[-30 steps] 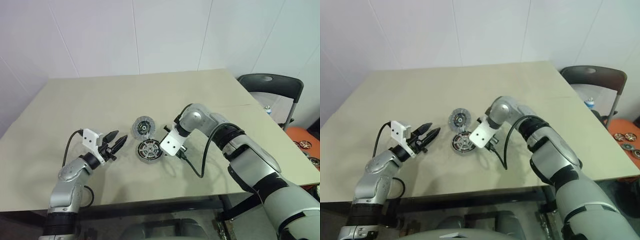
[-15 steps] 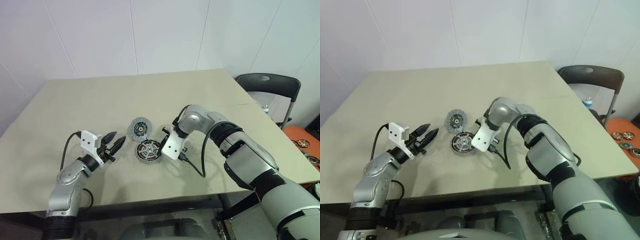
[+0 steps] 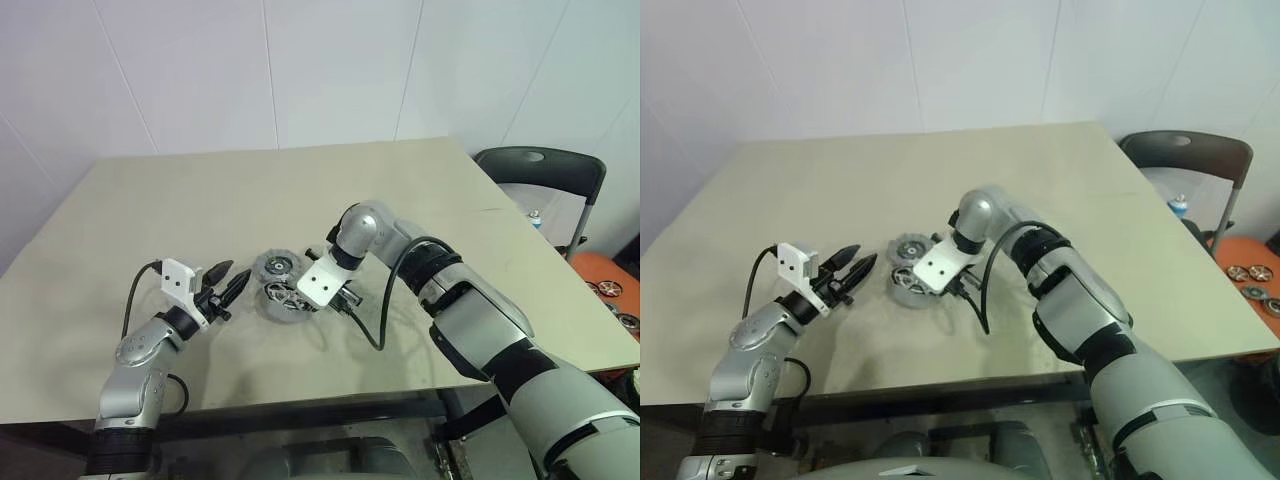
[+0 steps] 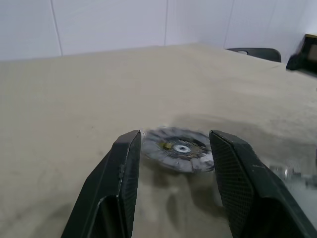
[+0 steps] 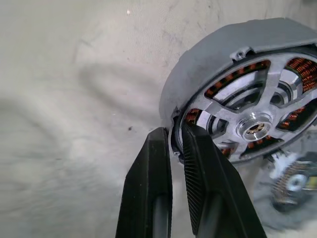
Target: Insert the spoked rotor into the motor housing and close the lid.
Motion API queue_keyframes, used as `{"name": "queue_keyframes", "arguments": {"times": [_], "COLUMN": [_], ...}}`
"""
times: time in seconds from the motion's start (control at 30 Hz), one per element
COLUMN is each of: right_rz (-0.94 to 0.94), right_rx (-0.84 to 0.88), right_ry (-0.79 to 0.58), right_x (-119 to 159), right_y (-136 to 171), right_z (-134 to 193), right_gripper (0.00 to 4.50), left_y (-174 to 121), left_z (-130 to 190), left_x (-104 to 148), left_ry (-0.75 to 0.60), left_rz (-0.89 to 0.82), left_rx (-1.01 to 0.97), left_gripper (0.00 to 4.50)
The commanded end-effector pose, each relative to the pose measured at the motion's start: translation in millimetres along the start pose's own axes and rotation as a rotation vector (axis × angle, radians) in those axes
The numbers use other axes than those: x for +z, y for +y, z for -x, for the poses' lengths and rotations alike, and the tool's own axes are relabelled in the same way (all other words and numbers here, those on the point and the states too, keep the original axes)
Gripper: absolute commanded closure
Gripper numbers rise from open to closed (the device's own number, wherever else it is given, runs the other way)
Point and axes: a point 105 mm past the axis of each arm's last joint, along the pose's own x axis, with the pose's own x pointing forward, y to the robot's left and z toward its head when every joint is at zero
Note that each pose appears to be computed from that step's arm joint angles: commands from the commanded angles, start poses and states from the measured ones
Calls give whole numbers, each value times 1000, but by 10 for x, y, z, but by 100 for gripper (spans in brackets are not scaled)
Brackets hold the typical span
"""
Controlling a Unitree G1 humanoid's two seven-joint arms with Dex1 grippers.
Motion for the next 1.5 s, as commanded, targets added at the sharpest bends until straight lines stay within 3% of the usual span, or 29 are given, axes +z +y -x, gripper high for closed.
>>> {"name": "queue_keyframes", "arguments": {"times": [0.03,0.33,0.47,0.67,0.93,1.1,1.27,1.5], "right_rz": [-178,-448,-550,-782,-1026,-1036,-967,-640], "right_rx": [-35,23,66,78,-32,-95,-84,-6], "right_ry": [-21,29,13,-58,-40,-18,-30,-90], "right_x": [16,-91,10,255,148,58,79,270], "right_y": [-56,219,280,95,-165,-245,-268,-164], "right_z": [299,408,323,18,-315,-304,-251,61], "right_gripper": [442,442,442,442,442,442,286,286], "left_y": [-7,-22,-26,-20,-4,-1,6,14], "left_z": [-65,-165,-190,-170,-73,-9,-14,-86], "left_x": [122,96,93,85,74,51,52,108], "left_ry": [-46,-47,-47,-48,-53,-43,-40,-52], "left_rz": [-30,-21,-22,-25,-30,-31,-31,-37], "left_rx": [-12,-39,-44,-39,-3,9,8,-6], "left_gripper": [216,216,216,216,216,216,216,216]}}
